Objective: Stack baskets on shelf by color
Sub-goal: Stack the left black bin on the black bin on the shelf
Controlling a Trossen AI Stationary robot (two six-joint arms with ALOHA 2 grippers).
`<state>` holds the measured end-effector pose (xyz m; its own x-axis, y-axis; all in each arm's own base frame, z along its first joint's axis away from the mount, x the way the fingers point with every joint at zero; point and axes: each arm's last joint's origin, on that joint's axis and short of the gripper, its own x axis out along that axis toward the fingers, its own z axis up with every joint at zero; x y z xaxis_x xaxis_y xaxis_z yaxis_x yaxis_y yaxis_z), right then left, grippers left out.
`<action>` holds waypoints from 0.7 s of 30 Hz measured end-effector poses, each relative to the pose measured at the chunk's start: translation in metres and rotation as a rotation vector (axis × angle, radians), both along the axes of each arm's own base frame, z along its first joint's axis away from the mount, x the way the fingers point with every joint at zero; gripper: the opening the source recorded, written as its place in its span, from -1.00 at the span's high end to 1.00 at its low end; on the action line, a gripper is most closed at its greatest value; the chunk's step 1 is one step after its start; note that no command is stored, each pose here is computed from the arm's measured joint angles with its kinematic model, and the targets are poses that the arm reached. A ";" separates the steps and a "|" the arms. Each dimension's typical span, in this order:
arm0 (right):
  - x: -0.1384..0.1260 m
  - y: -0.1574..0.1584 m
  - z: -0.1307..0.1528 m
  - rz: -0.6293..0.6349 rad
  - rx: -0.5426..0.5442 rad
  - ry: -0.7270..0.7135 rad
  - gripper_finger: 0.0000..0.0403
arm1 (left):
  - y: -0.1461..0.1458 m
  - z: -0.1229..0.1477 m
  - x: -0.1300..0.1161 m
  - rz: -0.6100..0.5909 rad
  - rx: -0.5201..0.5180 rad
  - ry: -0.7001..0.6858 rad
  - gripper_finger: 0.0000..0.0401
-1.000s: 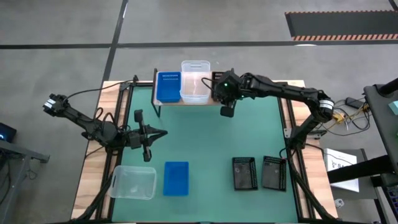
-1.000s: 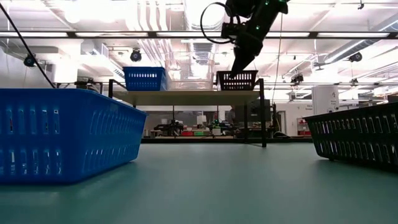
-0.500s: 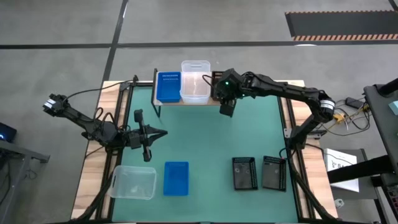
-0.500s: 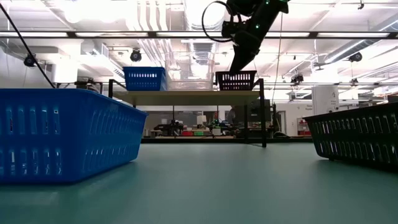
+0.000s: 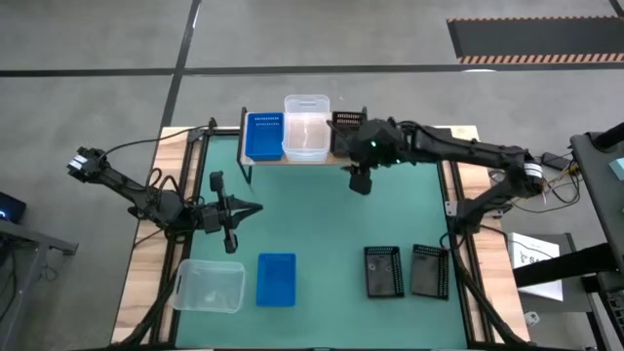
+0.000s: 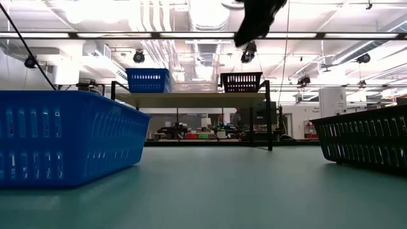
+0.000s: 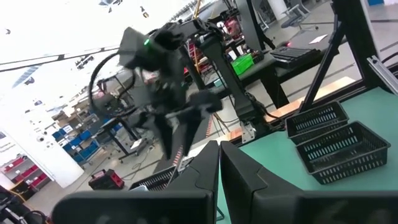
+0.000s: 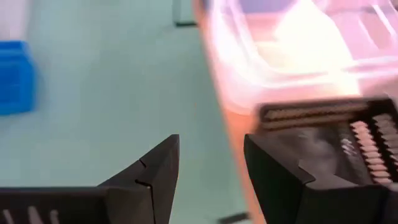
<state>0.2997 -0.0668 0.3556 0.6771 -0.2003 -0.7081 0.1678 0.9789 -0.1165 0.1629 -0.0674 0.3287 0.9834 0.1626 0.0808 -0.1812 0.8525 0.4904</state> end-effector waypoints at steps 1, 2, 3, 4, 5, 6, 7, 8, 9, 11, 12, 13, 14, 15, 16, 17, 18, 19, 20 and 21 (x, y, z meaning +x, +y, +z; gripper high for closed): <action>0.000 0.008 0.002 0.015 0.010 -0.010 0.14 | 0.000 0.000 0.000 0.000 0.004 -0.002 1.00; -0.001 0.017 0.004 0.033 0.017 -0.020 0.14 | 0.000 0.000 0.000 0.000 0.004 -0.003 1.00; -0.001 0.025 0.006 0.050 0.027 -0.028 0.14 | 0.000 0.000 0.000 0.000 0.004 -0.003 1.00; 0.000 0.034 0.007 0.071 0.034 -0.033 0.14 | 0.000 0.000 0.000 0.000 0.004 -0.003 1.00; 0.000 0.043 0.007 0.089 0.046 -0.037 0.14 | 0.000 0.000 0.000 0.000 0.005 -0.001 1.00; 0.000 0.051 0.008 0.107 0.054 -0.039 0.14 | 0.000 0.000 0.001 0.000 0.006 0.000 1.00; 0.001 0.059 0.008 0.123 0.066 -0.043 0.14 | 0.000 0.000 0.001 0.000 0.006 0.000 1.00; 0.001 0.067 0.008 0.140 0.076 -0.046 0.14 | -0.001 0.000 0.001 0.000 0.005 -0.001 1.00; 0.001 0.074 0.007 0.156 0.085 -0.047 0.14 | -0.001 0.000 0.001 0.000 0.002 -0.006 1.00; 0.001 0.087 0.007 0.184 0.102 -0.047 0.14 | -0.001 0.001 0.001 0.000 -0.002 -0.014 1.00; 0.001 0.093 0.006 0.195 0.111 -0.046 0.14 | -0.001 0.001 0.001 0.000 -0.002 -0.015 1.00; 0.001 0.099 0.006 0.201 0.123 -0.046 0.14 | -0.001 0.001 0.001 0.000 -0.002 -0.015 1.00; 0.001 0.104 0.006 0.211 0.132 -0.045 0.15 | -0.001 0.001 0.001 0.000 -0.002 -0.015 1.00; 0.001 0.109 0.005 0.216 0.143 -0.041 0.15 | -0.001 0.001 0.001 0.000 -0.003 -0.015 1.00; 0.000 0.114 0.005 0.222 0.153 -0.041 0.15 | -0.001 0.001 0.001 0.000 -0.003 -0.016 1.00; -0.001 0.119 0.005 0.230 0.163 -0.041 0.15 | -0.001 0.001 0.001 0.000 -0.004 -0.018 1.00; -0.002 0.124 0.004 0.237 0.171 -0.039 0.15 | -0.001 0.001 0.001 0.000 -0.005 -0.018 1.00; -0.002 0.129 0.003 0.243 0.179 -0.034 0.15 | -0.001 0.001 0.001 0.000 -0.004 -0.018 1.00; -0.002 0.134 0.002 0.245 0.182 -0.030 0.15 | -0.001 0.001 0.001 0.000 -0.005 -0.019 1.00; -0.002 0.139 0.000 0.242 0.178 -0.025 0.15 | -0.001 0.002 0.001 0.000 -0.006 -0.021 1.00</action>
